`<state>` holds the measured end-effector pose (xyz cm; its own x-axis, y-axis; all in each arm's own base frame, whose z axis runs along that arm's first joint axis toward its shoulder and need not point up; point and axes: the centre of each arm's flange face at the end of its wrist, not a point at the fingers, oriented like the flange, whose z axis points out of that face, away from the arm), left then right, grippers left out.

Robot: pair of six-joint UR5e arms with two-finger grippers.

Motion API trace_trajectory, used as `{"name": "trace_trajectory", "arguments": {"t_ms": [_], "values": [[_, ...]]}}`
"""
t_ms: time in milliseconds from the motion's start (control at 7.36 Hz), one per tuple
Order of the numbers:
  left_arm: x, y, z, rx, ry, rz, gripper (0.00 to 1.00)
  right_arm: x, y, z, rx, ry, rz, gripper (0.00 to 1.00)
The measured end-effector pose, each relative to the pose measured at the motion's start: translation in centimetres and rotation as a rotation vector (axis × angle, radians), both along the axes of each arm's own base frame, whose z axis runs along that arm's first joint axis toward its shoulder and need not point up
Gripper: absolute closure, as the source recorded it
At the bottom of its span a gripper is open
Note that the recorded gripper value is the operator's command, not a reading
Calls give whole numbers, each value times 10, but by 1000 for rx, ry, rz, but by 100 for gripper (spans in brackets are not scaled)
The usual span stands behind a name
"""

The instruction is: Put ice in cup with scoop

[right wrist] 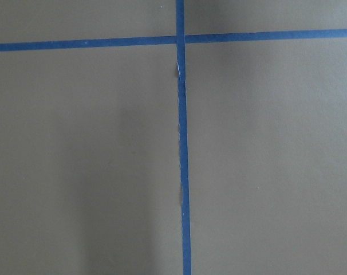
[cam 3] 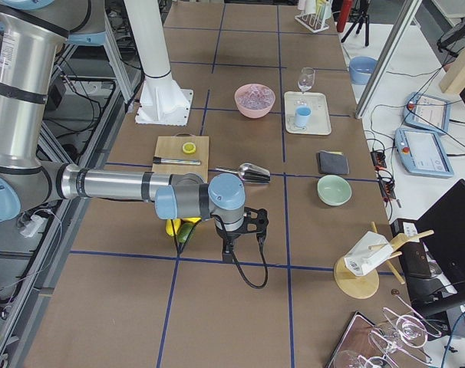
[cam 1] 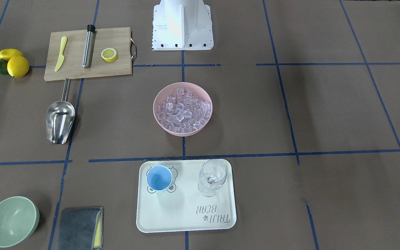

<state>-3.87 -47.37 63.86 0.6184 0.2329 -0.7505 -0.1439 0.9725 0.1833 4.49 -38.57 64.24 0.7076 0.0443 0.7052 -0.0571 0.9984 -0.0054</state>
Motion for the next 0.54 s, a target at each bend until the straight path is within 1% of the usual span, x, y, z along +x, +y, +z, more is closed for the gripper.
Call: {"name": "trace_trajectory", "arguments": {"t_ms": [544], "values": [[0, -3, -8, 14, 0, -1, 0, 0, -1, -1, 1, 0, 1, 0]]}}
